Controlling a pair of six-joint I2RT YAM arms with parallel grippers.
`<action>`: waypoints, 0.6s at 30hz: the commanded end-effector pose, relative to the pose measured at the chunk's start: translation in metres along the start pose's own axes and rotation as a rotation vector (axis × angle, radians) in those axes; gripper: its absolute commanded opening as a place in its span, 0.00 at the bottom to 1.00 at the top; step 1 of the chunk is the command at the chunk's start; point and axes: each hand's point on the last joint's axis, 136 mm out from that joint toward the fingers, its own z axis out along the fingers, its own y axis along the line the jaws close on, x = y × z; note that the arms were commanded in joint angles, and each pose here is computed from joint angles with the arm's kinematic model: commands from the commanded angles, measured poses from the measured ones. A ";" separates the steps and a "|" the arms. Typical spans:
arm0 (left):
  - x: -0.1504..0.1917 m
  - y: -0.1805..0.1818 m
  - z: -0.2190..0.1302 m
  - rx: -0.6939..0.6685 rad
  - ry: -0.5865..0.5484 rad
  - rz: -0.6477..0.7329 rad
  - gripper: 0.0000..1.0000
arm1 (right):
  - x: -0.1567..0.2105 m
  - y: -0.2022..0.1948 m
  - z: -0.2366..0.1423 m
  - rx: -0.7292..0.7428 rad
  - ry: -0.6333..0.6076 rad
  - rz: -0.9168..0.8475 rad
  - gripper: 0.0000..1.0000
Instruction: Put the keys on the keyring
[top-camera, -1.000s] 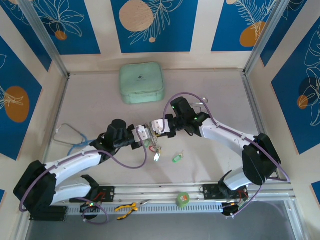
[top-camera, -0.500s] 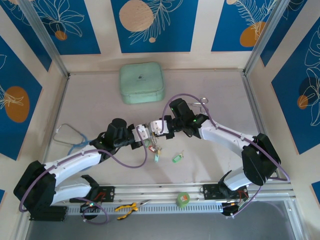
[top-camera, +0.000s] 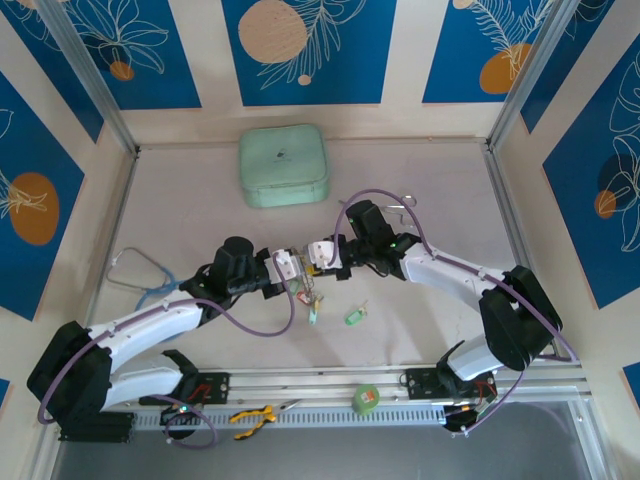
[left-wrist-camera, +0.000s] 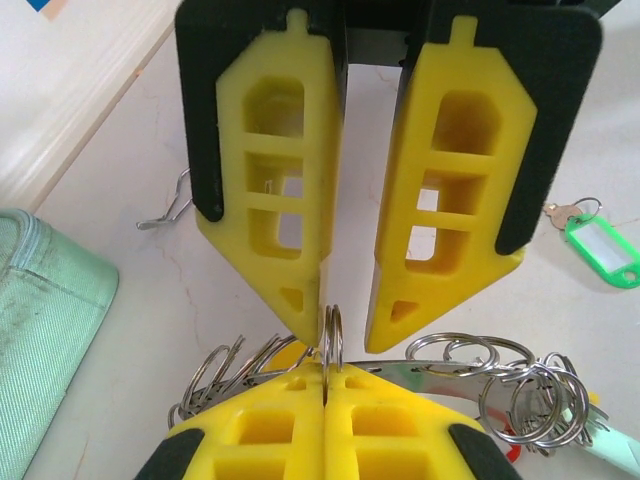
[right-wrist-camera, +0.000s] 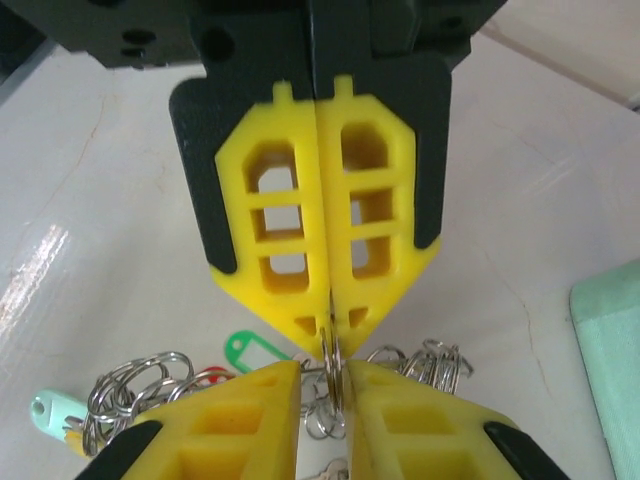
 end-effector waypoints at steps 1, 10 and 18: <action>-0.012 0.004 -0.003 -0.002 -0.044 0.003 0.00 | -0.005 0.005 0.002 -0.025 -0.041 0.007 0.19; -0.016 0.007 -0.005 -0.009 -0.055 -0.011 0.00 | 0.001 0.006 0.007 -0.033 -0.021 0.015 0.00; -0.006 0.023 -0.019 -0.111 -0.193 -0.141 0.37 | -0.005 0.008 0.002 -0.037 -0.116 0.083 0.00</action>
